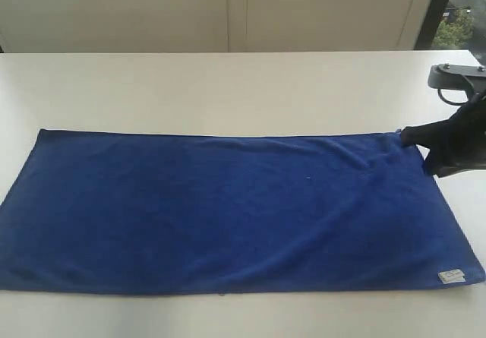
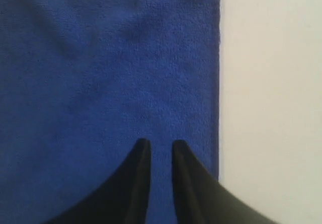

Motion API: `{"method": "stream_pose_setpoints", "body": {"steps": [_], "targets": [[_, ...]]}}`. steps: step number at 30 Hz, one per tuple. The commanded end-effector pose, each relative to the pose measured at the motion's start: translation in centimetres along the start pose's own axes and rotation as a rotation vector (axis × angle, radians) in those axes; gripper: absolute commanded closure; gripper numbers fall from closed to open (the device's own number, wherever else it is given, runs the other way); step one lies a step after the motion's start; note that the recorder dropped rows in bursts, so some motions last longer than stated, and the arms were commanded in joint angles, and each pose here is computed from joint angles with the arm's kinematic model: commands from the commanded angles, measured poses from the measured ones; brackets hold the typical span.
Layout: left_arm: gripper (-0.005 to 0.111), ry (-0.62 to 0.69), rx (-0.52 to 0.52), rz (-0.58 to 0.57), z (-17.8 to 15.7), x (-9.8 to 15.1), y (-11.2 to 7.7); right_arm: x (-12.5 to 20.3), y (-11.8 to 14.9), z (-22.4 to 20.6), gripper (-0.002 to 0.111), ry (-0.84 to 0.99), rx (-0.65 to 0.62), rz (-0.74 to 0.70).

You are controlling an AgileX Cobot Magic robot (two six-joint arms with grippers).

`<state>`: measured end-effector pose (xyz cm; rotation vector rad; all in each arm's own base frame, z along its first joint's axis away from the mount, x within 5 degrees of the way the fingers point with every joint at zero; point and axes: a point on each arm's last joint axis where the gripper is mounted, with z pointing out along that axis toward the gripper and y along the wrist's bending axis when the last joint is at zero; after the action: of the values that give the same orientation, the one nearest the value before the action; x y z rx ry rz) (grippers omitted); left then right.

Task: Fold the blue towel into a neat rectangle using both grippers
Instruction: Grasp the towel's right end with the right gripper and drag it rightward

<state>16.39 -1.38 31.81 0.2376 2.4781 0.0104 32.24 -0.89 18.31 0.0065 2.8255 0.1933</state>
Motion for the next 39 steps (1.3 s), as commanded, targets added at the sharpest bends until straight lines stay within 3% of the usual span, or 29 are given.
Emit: {"method": "stream_pose_setpoints", "body": {"steps": [1, 8, 28, 30, 36, 39], "targets": [[0.107, 0.000, 0.002, -0.010, -0.1, 0.2, 0.0, -0.5, -0.7, 0.8, 0.081, -0.025, 0.024, -0.027], [0.107, 0.000, 0.002, -0.010, -0.1, 0.2, 0.0, -0.4, -1.2, 2.4, 0.067, 0.011, 0.056, -0.062], [0.107, 0.000, 0.002, -0.010, -0.1, 0.2, 0.0, 0.7, -1.9, 5.7, 0.067, 0.119, 0.072, -0.082], [0.107, 0.000, 0.002, -0.010, -0.1, 0.2, 0.0, 0.9, -1.9, 5.9, 0.071, 0.135, 0.069, -0.080], [0.107, 0.000, 0.002, -0.010, -0.1, 0.2, 0.0, 1.3, -1.9, 6.2, 0.106, 0.180, 0.060, -0.078], [0.107, 0.000, 0.002, -0.010, -0.1, 0.2, 0.0, 1.2, -1.9, 6.1, 0.108, 0.172, 0.065, -0.038]]}}
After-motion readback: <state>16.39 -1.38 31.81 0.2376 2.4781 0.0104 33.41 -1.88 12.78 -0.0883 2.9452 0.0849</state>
